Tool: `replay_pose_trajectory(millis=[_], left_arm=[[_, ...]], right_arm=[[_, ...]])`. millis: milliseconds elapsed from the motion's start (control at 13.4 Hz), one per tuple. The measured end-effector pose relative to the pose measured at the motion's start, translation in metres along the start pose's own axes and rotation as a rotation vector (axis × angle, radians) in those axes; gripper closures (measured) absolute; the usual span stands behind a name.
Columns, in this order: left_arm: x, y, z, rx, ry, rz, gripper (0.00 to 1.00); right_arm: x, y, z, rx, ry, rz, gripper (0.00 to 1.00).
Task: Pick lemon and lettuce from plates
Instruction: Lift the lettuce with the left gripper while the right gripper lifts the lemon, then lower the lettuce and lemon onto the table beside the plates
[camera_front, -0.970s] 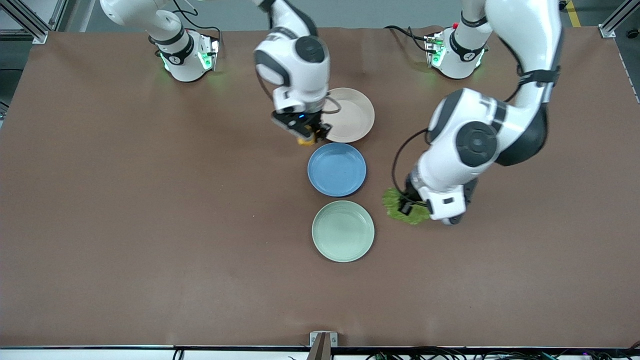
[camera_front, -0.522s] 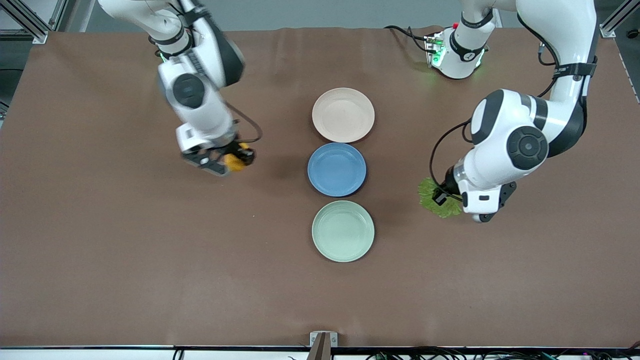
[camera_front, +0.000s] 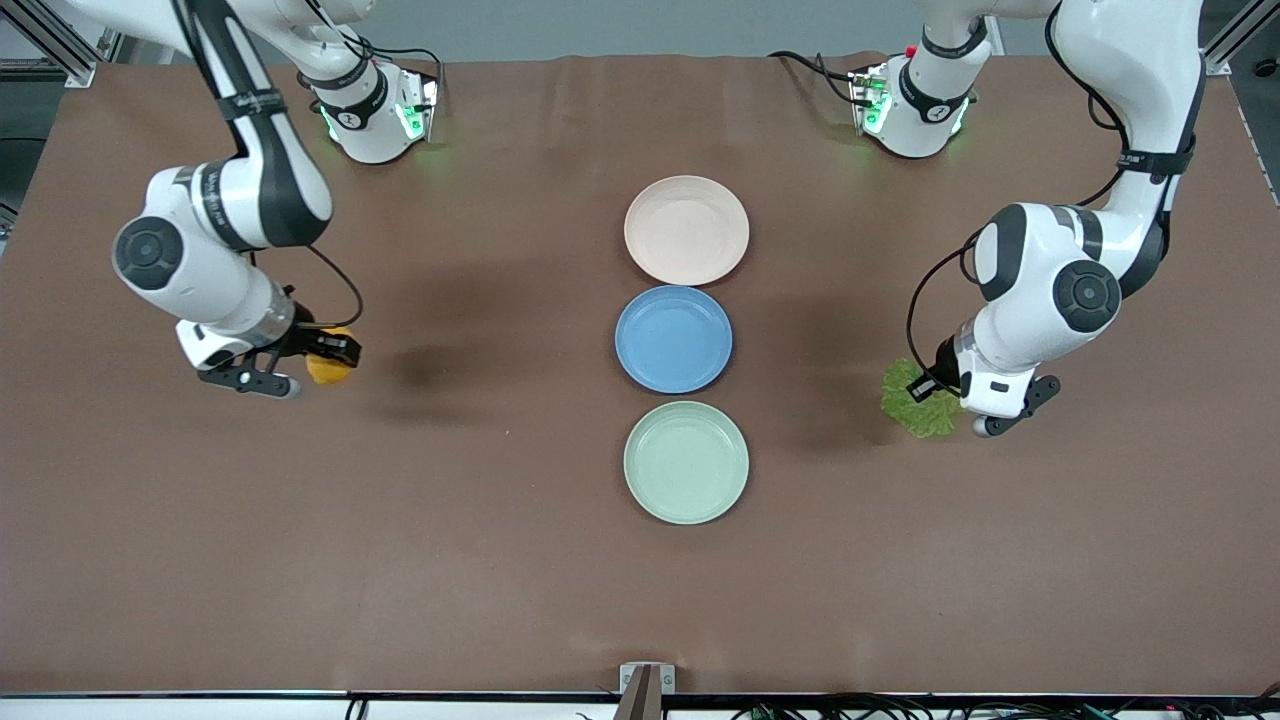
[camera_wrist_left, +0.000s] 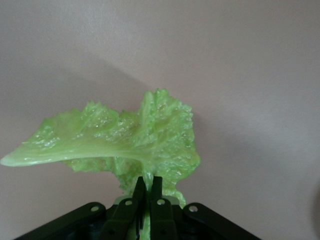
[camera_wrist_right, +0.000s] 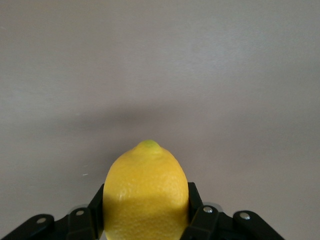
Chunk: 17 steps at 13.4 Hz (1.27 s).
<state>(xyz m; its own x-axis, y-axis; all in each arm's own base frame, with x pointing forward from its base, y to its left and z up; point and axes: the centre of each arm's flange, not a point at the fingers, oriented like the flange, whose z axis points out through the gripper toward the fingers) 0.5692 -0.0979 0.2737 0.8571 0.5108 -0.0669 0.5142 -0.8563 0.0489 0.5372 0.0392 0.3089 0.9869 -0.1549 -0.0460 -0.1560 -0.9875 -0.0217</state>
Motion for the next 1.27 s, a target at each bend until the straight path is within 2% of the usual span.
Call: replay_pose_trajectory(millis=[224,373,746,821,1119,1194,1269], left_arm=[[-0.006,-0.013,0.029,0.002,0.007,0.037,0.93],[-0.007,-0.019,0.046,0.003,0.01,0.06,0.93],[-0.001,-0.034,0.067,0.003,0.015,0.102,0.91],[-0.001,-0.034,0.068,0.001,0.019,0.11,0.85],[0.01,-0.024,0.053,-0.027,0.061,0.118,0.42],[0.014,-0.021,0.047,-0.034,0.07,0.117,0.31],[0.018,-0.02,0.04,-0.037,0.072,0.117,0.2]], right_arm=[[-0.002,0.008,0.039,0.006,-0.011,-0.125,0.36],[0.002,0.009,0.063,0.015,0.004,-0.207,0.36],[0.007,0.011,0.109,0.031,0.036,-0.24,0.36],[0.007,0.011,0.113,0.033,0.039,-0.241,0.36],[0.007,0.01,0.12,0.035,0.034,-0.243,0.36],[0.007,0.011,0.12,0.035,0.034,-0.242,0.3],[0.008,0.012,0.12,0.035,0.035,-0.241,0.3]])
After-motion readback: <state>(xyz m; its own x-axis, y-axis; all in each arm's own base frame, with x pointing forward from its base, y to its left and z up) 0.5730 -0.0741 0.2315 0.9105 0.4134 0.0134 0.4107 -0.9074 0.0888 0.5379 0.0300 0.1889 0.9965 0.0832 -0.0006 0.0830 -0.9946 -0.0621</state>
